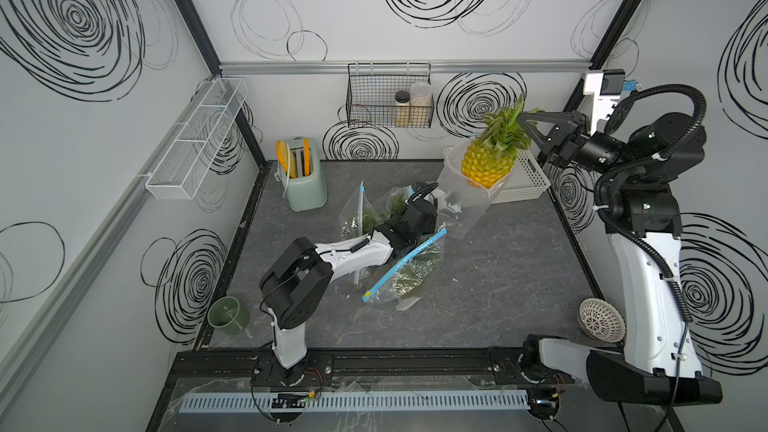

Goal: Open the zip-top bag and take out the pineapple
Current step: Pick up the pineapple from the zipper food storage bag.

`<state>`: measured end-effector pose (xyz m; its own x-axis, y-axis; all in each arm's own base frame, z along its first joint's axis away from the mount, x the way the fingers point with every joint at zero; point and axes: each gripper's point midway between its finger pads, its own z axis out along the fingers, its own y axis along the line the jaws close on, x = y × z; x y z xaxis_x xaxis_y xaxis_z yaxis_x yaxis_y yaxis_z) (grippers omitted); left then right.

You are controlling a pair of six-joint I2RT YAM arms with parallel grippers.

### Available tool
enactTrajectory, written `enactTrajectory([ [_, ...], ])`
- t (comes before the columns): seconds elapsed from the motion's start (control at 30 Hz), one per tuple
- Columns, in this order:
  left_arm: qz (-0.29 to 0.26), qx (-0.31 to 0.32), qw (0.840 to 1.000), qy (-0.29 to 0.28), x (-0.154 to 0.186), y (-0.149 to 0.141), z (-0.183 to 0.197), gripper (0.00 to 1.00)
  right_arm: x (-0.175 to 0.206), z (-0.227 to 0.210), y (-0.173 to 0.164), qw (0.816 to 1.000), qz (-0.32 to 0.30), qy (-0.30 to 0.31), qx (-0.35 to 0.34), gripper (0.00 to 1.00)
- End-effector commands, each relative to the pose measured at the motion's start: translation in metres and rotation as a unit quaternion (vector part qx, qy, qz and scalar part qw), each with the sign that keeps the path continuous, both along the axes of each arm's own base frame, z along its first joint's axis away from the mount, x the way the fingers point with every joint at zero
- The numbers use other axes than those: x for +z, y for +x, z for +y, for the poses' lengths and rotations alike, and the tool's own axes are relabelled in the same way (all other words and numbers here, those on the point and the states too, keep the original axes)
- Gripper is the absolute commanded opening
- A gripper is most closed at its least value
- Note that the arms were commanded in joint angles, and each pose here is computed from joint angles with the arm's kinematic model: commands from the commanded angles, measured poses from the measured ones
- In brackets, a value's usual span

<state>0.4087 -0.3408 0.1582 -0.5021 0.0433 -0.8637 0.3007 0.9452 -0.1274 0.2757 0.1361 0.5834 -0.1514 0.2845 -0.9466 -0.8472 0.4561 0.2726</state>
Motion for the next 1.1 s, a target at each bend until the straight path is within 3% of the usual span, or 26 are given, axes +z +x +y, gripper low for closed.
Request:
enactTrajectory([
  [0.0, 0.030, 0.011, 0.998, 0.058, -0.033, 0.000, 0.016, 0.00, 0.033, -0.002, -0.022, 0.997, -0.077, -0.003, -0.009, 0.00],
  [0.23, -0.013, -0.004, 0.999, 0.031, -0.001, -0.011, 0.012, 0.00, 0.019, -0.004, -0.007, 0.998, -0.062, 0.004, -0.013, 0.00],
  [0.47, -0.002, -0.021, 0.997, 0.073, -0.022, 0.000, 0.004, 0.00, 0.036, -0.001, -0.011, 0.997, -0.080, 0.012, 0.006, 0.00],
  [0.57, 0.007, -0.050, 0.998, 0.043, -0.026, 0.005, -0.002, 0.00, 0.045, -0.001, -0.015, 0.996, -0.091, 0.016, 0.009, 0.00],
  [0.7, -0.008, -0.096, 0.995, -0.005, -0.007, 0.003, -0.013, 0.00, 0.048, 0.000, -0.013, 0.995, -0.095, 0.023, 0.013, 0.00],
  [0.9, -0.051, -0.227, 0.972, -0.032, 0.029, -0.026, -0.041, 0.00, 0.041, 0.006, -0.004, 0.995, -0.090, 0.033, 0.019, 0.00],
  [1.07, -0.058, -0.313, 0.948, -0.012, 0.025, -0.051, -0.062, 0.00, 0.043, 0.019, -0.001, 0.994, -0.095, 0.038, 0.036, 0.00],
])
